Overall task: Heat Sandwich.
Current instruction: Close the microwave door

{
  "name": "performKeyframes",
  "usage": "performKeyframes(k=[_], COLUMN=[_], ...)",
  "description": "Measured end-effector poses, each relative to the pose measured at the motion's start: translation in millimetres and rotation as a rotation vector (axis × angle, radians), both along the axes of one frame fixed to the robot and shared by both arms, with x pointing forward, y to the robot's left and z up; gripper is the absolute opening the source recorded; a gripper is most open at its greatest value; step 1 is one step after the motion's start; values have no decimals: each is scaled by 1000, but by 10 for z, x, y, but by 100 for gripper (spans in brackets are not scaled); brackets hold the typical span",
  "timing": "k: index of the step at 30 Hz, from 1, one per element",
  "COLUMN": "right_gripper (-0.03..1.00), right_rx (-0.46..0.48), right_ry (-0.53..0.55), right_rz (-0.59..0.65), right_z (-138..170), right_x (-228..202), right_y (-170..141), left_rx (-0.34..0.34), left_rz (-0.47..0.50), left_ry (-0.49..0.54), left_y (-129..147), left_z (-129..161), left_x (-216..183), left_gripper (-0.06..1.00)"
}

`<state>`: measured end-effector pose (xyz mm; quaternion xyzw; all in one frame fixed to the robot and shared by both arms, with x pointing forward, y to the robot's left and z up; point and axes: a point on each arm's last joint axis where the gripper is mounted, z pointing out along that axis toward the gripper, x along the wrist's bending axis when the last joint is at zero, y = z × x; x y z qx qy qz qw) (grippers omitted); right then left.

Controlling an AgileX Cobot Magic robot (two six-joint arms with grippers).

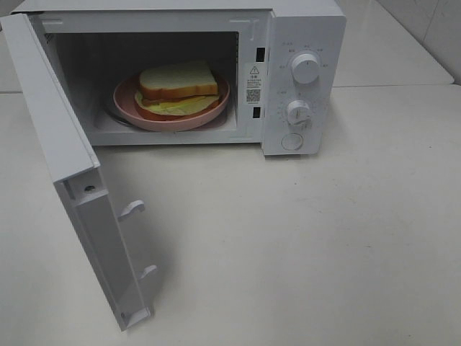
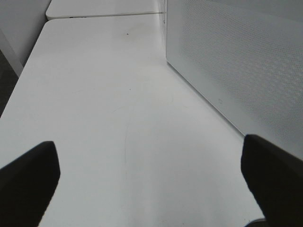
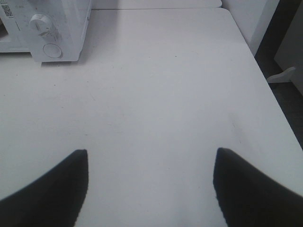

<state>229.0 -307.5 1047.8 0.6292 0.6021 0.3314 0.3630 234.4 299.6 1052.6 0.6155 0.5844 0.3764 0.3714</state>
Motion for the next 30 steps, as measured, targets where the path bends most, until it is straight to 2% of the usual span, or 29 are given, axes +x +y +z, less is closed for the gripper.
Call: performKeyframes(k=[24,28,30], right_gripper=[71,71,71], right_rx=[0,0,0], right_ry=[0,0,0], right_rz=[0,0,0], right_z=[0,0,0], right_x=[0,0,0], right_y=[0,0,0], left_rx=[-15,-15,-16], left_rz=[-10,-10,-8], left_ry=[0,2,-14], left_y=[-14,-14,-13], left_z=[0,29,105], left_x=[0,14,80], left_gripper=[98,95,90])
